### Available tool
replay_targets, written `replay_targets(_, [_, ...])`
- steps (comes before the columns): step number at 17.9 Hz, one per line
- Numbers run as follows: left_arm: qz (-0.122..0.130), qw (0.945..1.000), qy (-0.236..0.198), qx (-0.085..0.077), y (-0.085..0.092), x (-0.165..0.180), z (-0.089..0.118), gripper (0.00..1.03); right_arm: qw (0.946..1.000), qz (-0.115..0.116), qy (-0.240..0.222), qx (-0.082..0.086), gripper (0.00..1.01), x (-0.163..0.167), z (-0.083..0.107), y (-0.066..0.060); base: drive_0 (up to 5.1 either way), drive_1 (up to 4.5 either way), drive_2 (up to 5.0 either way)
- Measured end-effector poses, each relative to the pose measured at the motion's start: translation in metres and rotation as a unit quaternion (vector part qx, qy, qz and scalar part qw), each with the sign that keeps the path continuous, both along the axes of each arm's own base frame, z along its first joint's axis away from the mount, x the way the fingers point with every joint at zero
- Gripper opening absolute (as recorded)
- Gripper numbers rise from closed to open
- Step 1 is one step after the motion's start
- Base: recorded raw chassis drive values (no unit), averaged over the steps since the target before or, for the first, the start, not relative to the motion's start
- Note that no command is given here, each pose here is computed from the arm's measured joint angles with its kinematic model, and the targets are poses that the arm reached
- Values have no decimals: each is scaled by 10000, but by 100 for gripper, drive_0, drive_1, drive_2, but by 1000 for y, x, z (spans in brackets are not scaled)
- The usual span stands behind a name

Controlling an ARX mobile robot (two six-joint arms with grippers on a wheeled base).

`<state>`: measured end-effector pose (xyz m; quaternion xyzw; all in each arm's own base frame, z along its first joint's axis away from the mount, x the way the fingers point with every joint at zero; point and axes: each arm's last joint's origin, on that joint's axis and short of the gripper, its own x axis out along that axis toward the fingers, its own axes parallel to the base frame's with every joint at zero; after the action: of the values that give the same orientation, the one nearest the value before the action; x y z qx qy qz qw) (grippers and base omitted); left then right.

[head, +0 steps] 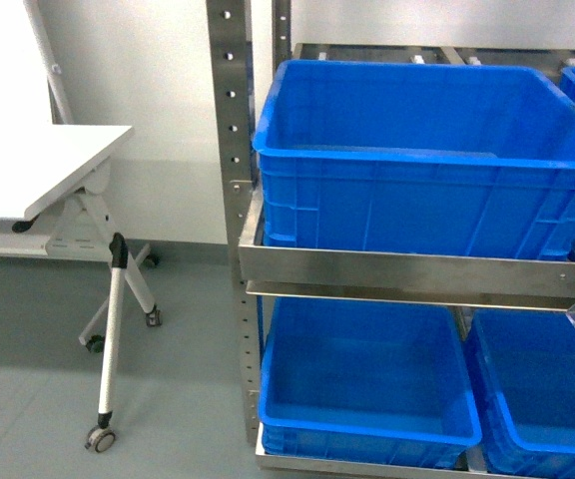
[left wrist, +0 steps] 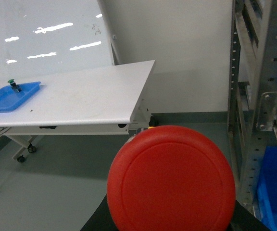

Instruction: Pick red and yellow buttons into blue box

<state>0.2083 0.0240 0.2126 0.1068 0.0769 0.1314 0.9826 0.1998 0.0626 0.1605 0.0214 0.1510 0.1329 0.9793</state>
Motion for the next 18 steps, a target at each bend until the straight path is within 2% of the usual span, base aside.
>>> replay_targets(9, [0,10000,9,-1,0,0,0,23,10000,2,22,-6,26,0,0,0,467,-256,-187])
replay_targets(18, [-23,10000,-2,-1,0,0,0,23,10000,0,18,-6,26,0,0,0,368,-8,-363])
